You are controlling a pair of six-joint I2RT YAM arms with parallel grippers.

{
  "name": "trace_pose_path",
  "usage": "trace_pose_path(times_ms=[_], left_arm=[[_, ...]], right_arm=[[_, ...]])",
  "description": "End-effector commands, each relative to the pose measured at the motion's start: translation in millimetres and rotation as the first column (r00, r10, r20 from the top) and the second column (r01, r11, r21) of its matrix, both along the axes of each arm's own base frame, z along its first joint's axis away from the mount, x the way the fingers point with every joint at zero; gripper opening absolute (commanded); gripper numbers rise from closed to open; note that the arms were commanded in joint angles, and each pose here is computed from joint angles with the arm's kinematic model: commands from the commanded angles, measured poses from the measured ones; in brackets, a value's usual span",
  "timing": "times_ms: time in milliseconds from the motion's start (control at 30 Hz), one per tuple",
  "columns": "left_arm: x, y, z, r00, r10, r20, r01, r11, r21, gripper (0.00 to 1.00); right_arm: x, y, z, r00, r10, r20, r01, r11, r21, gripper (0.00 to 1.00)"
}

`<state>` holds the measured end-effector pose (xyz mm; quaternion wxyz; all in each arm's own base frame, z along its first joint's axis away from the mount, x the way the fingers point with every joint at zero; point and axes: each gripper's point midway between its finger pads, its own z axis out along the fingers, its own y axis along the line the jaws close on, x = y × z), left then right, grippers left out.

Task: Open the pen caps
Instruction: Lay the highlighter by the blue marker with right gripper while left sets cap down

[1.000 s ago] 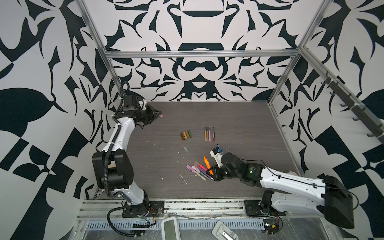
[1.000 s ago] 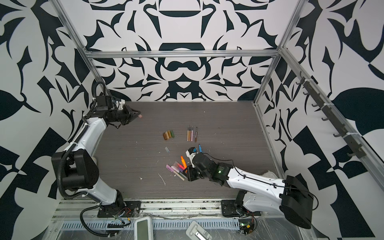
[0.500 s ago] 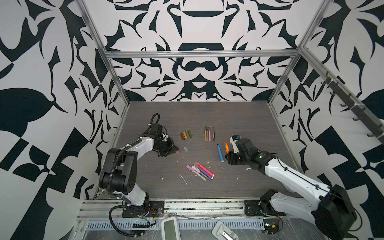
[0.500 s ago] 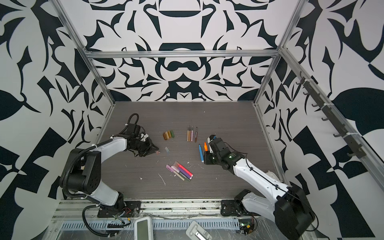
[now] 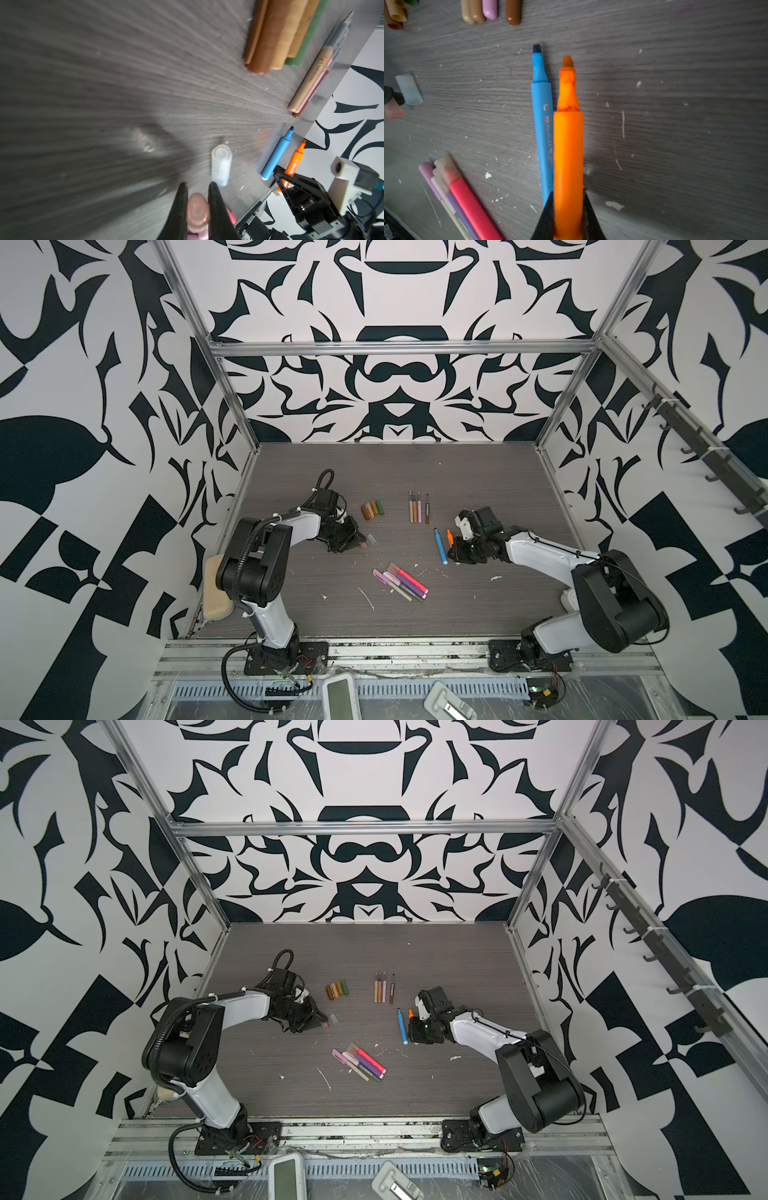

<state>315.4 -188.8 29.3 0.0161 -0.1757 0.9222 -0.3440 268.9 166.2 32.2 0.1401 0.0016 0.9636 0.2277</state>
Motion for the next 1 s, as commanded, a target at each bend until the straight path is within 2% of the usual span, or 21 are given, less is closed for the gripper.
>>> trace_pose_path(times_ms=[0, 100, 500, 733, 967], left_arm=[[9.3, -2.2, -1.4, 1.0, 0.008, 0.007, -0.008, 1.0, 0.001, 0.11], [10.4, -3.3, -3.5, 1.0, 0.004, 0.0, -0.004, 1.0, -0.002, 0.13], [9.2, -4.5, -7.0, 1.0, -0.002, -0.009, 0.002, 1.0, -0.006, 0.26], [8.8, -4.5, -5.9, 1.0, -0.002, -0.007, 0.002, 1.0, -0.007, 0.28], [7.8, -4.6, -4.2, 1.0, -0.003, -0.003, 0.003, 1.0, -0.01, 0.27]], right_arm=[[18.3, 11.1, 21.5, 0.997, 0.02, 0.075, -0.025, 0.998, 0.059, 0.03], [19.2, 9.1, 21.1, 0.997, 0.014, 0.072, -0.018, 0.998, 0.061, 0.09], [22.0, 0.9, 8.8, 1.0, -0.022, 0.02, 0.021, 0.996, 0.09, 0.13], [20.3, 2.3, 5.6, 1.0, -0.017, 0.007, 0.016, 0.994, 0.105, 0.15], [18.4, 3.9, 5.6, 1.0, -0.012, 0.003, 0.012, 0.993, 0.117, 0.25]])
